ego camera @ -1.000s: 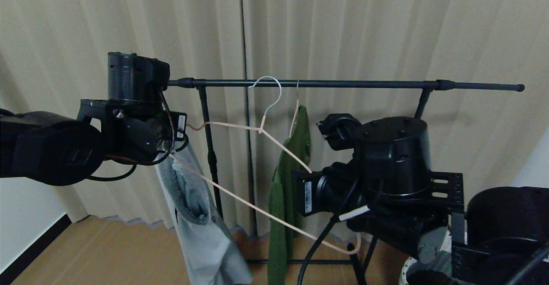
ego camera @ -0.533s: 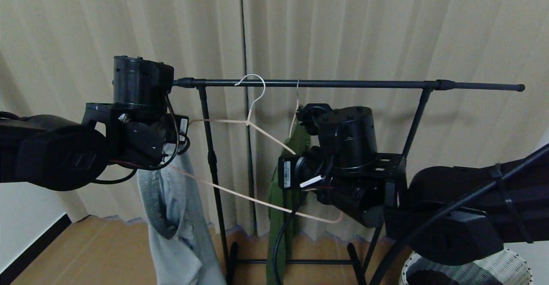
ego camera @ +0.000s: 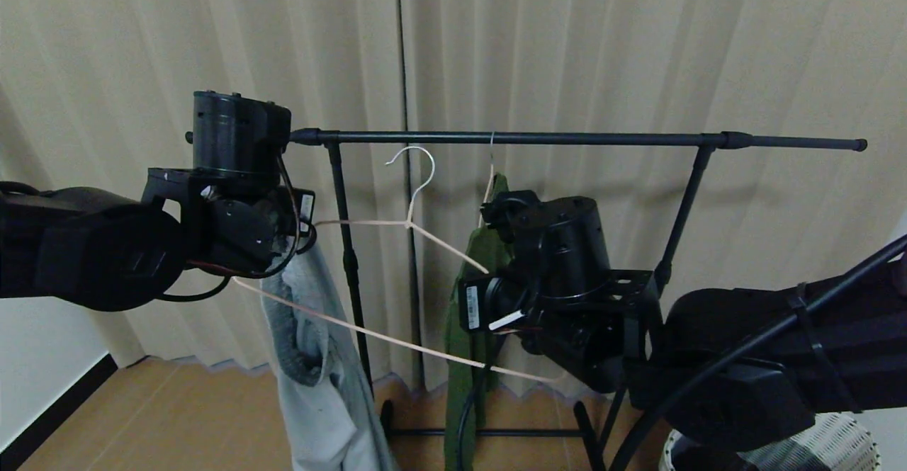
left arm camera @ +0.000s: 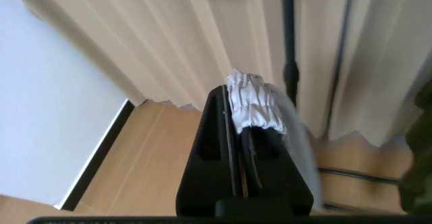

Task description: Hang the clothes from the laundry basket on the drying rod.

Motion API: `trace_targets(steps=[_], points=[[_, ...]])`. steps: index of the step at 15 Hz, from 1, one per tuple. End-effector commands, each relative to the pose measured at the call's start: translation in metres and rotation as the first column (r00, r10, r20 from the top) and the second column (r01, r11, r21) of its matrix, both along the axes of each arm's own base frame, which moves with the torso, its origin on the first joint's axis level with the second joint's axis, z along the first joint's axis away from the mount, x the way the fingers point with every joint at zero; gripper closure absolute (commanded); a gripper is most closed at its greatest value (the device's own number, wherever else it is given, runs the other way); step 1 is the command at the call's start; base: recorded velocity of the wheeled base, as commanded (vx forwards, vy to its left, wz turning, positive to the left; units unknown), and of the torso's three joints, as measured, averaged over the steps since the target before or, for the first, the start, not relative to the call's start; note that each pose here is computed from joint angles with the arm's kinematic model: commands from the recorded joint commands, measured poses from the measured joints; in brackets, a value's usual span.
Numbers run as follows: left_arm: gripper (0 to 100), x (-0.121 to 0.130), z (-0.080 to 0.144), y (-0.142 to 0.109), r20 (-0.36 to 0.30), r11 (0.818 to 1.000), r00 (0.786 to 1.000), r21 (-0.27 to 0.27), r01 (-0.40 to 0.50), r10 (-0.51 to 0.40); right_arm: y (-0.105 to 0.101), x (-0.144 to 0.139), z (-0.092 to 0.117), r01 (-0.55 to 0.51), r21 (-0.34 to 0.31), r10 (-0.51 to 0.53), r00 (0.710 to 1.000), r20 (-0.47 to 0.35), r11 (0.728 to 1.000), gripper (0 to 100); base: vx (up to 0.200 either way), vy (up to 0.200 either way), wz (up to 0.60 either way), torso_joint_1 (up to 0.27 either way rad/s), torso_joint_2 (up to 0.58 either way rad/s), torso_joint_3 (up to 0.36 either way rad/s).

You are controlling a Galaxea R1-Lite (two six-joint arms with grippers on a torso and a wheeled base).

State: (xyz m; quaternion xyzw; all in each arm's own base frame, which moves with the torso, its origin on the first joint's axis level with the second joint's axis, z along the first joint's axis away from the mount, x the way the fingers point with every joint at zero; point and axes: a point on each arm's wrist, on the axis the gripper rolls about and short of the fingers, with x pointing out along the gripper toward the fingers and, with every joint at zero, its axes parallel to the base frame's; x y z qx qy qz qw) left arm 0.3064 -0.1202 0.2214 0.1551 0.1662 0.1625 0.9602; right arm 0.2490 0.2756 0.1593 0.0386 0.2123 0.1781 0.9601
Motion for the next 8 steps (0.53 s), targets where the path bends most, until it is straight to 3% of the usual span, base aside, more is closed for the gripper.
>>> trace_targets(steps=[1, 4, 8], points=[[100, 0.001, 0.001, 0.004, 0.0, 1.0, 1.0, 0.003, -0.011, 0.011, -0.02, -0.001, 0.01, 0.032, 0.005, -0.033, 0.999, 0.013, 0.999, 100, 0.0, 0.0, 0.0, 0.0, 0.0, 0.0], [100, -0.005, -0.009, 0.008, -0.046, 0.999, 0.999, 0.045, -0.007, 0.009, -0.043, 0.006, 0.018, 0.091, 0.008, -0.091, 0.995, 0.033, 0.996, 100, 0.0, 0.0, 0.0, 0.0, 0.0, 0.0], [100, -0.008, -0.013, 0.006, -0.061, 0.998, 0.998, 0.057, 0.007, -0.004, -0.051, 0.012, 0.02, 0.133, -0.043, -0.129, 0.989, 0.07, 0.99, 100, 0.0, 0.0, 0.0, 0.0, 0.0, 0.0]])
